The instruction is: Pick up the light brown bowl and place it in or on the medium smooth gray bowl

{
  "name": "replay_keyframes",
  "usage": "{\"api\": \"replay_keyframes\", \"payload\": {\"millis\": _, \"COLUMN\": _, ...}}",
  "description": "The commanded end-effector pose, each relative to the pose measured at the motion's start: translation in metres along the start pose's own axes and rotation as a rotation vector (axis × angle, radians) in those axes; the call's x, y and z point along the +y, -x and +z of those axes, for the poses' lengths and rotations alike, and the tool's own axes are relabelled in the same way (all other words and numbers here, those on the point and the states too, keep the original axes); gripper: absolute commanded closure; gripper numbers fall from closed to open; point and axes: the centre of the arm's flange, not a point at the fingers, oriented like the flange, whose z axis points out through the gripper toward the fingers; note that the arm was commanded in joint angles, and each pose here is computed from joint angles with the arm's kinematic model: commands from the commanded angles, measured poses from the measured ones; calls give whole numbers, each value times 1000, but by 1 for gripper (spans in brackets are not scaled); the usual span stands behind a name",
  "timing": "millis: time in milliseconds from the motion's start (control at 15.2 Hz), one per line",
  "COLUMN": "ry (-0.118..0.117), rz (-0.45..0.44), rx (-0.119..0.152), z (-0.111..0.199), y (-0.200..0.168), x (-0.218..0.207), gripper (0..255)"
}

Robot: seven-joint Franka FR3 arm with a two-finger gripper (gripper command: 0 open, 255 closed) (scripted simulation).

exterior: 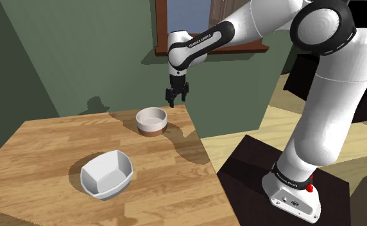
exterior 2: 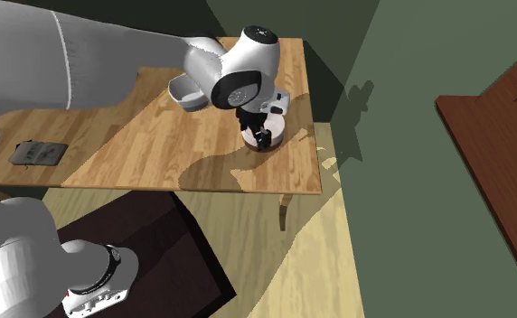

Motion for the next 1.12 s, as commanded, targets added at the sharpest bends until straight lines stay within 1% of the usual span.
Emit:
{"api": "replay_keyframes", "payload": {"millis": 0, "ry": 7, "rz": -1, "rx": 4, "z": 12, "y": -26, "x": -5, "gripper": 0}}
{"api": "replay_keyframes", "payload": {"millis": 462, "ry": 33, "rz": -5, "rx": 18, "z": 51, "y": -107, "x": -16, "gripper": 0}}
{"api": "replay_keyframes", "payload": {"millis": 528, "ry": 34, "rz": -5, "rx": 19, "z": 52, "y": -109, "x": -16, "gripper": 0}}
{"api": "replay_keyframes", "payload": {"millis": 990, "ry": 34, "rz": -5, "rx": 19, "z": 92, "y": -110, "x": -15, "gripper": 0}}
{"api": "replay_keyframes", "payload": {"millis": 1056, "ry": 34, "rz": -5, "rx": 19, "z": 92, "y": -110, "x": -15, "gripper": 0}}
